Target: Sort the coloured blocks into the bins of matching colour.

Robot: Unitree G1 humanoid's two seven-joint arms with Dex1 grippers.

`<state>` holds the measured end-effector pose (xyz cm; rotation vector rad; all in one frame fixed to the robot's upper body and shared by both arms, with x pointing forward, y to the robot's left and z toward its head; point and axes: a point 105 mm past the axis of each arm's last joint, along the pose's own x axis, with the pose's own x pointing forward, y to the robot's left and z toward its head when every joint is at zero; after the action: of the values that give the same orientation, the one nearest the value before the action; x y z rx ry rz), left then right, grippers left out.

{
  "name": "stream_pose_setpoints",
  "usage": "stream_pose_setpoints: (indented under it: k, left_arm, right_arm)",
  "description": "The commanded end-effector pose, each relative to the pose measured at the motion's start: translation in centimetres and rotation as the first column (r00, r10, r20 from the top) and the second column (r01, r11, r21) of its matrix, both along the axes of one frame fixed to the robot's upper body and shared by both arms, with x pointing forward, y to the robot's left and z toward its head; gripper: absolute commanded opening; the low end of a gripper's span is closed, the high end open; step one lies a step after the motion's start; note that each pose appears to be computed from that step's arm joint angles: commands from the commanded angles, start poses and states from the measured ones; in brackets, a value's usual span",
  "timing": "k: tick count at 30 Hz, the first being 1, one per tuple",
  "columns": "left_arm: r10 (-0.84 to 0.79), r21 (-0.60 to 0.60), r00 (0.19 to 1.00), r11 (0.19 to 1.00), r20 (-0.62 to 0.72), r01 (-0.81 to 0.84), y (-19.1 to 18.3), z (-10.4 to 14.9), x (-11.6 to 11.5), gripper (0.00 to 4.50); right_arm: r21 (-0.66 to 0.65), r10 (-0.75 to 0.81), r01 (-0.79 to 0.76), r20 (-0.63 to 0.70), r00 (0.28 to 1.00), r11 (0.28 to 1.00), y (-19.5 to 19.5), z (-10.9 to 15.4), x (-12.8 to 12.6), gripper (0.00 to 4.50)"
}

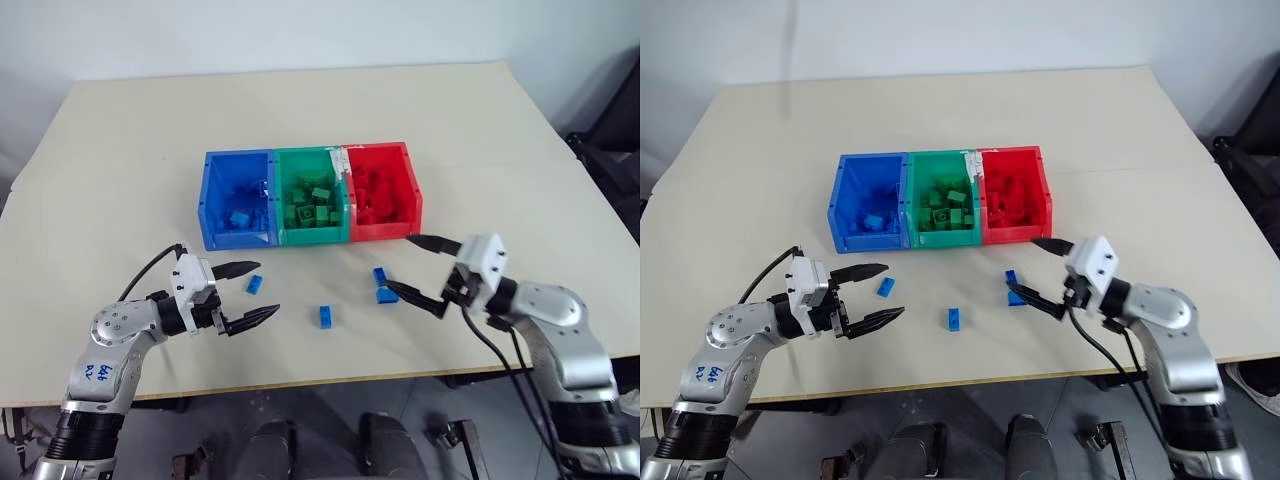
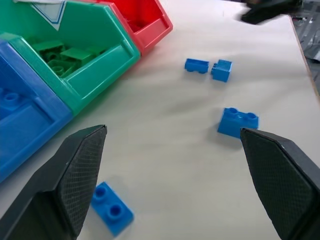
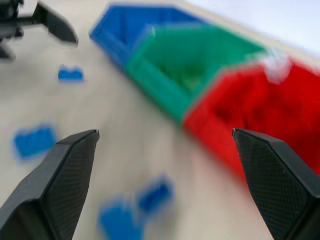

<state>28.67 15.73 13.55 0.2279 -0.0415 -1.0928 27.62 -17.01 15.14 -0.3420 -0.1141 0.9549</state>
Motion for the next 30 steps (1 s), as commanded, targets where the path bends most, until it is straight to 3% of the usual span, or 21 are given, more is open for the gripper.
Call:
stream_pose_setpoints:
  k: [1, 5, 9, 18, 23, 28, 30]
  left_arm:
    - [-0.041, 0.010, 0.999, 0.999, 0.018, 0.041, -0.1, 0.5, 0.1, 4.50]
    - [-0.081, 0.010, 0.996, 0.997, 0.029, 0.081, 0.0, 0.7, -0.2, 4.50]
    - [-0.089, 0.005, 0.995, 0.996, 0.035, 0.089, 0.3, 0.8, -0.4, 4.50]
    - [0.028, 0.024, 0.999, 0.999, 0.029, -0.029, 3.2, 0.3, -1.5, 4.50]
    - [0.086, 0.028, 0.995, 0.996, 0.052, -0.088, 4.0, 0.4, -2.7, 4.50]
    - [0.121, 0.006, 0.990, 0.993, 0.074, -0.122, 3.8, 0.9, -3.3, 4.50]
    - [0.124, 0.008, 0.990, 0.992, 0.066, -0.124, 3.7, 0.7, -3.6, 4.50]
  right_arm:
    - [-0.100, -0.028, 0.028, 0.011, 1.000, 0.995, -4.0, -0.6, -3.1, 4.46]
    - [-0.108, -0.068, 0.066, -0.014, 0.998, 0.992, -6.2, -1.1, -4.0, 4.46]
    - [-0.115, -0.057, 0.055, -0.016, 0.998, 0.992, -6.3, -0.9, -3.1, 4.46]
    - [-0.111, 0.171, -0.196, -0.206, 0.963, 0.974, -1.6, -1.3, 0.0, 4.46]
    - [-0.151, 0.225, -0.285, -0.324, 0.919, 0.947, -0.2, -3.1, 1.5, 4.46]
    - [-0.175, 0.248, -0.326, -0.360, 0.899, 0.929, 0.7, -5.0, 2.3, 4.46]
    - [-0.170, 0.247, -0.323, -0.356, 0.901, 0.931, 1.1, -5.3, 2.6, 4.07]
